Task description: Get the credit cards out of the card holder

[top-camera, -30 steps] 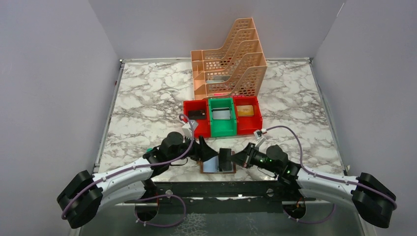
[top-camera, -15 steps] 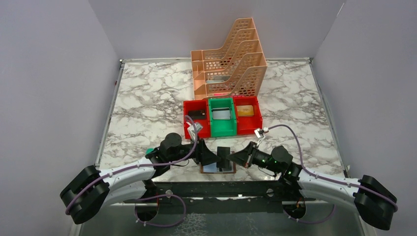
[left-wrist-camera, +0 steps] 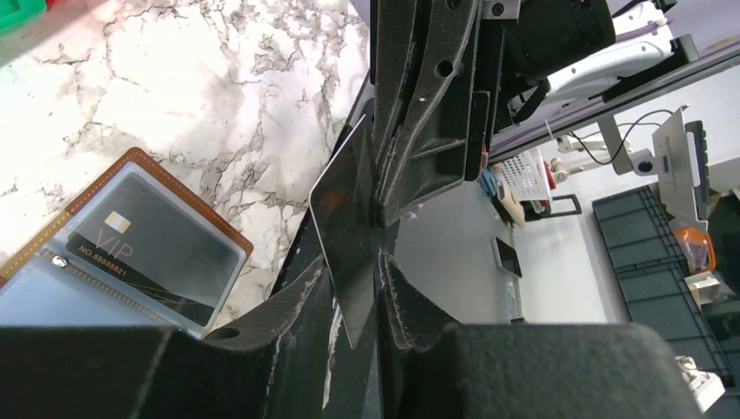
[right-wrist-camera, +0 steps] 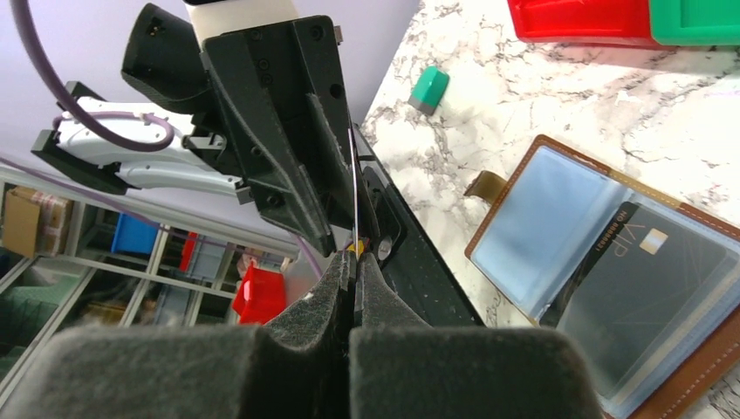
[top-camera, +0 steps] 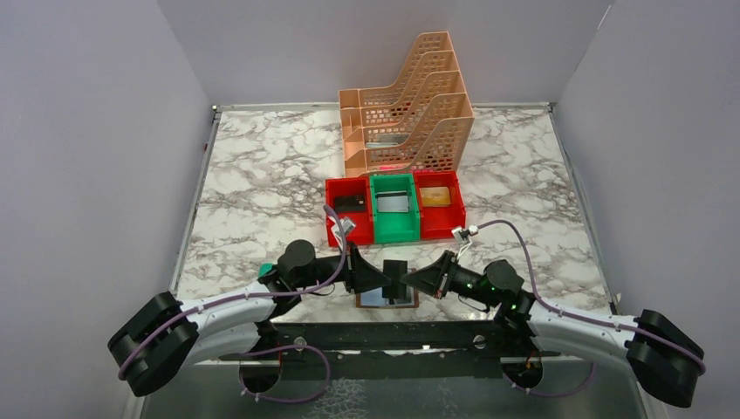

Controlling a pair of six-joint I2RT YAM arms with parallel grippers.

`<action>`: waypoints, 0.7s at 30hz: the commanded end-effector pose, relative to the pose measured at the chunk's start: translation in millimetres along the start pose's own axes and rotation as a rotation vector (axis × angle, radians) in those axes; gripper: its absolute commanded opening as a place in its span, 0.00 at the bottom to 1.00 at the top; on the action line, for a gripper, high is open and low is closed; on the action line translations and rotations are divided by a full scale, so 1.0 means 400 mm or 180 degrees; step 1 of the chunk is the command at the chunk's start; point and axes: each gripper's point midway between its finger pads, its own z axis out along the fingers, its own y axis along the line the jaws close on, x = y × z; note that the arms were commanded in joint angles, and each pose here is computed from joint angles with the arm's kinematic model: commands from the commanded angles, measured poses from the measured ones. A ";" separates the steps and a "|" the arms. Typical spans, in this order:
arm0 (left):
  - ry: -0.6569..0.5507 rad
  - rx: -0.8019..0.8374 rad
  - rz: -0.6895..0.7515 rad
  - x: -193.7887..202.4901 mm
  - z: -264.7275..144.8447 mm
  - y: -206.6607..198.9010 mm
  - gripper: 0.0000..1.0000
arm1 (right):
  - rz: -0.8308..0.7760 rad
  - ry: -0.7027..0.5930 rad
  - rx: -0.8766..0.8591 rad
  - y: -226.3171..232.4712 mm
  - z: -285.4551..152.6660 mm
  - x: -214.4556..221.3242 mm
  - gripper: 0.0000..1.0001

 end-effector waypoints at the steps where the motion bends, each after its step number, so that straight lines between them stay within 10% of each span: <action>1: -0.0063 0.0296 0.0106 -0.014 -0.003 -0.045 0.24 | -0.0003 0.0016 -0.0183 0.016 -0.011 0.008 0.01; 12: -0.0180 0.0327 0.0124 -0.020 -0.011 -0.050 0.00 | 0.0042 0.0061 0.0055 -0.022 -0.003 0.017 0.04; 21: -0.0229 -0.0075 0.0270 -0.041 -0.006 -0.003 0.00 | 0.0113 -0.0029 0.0692 -0.103 -0.010 0.004 0.62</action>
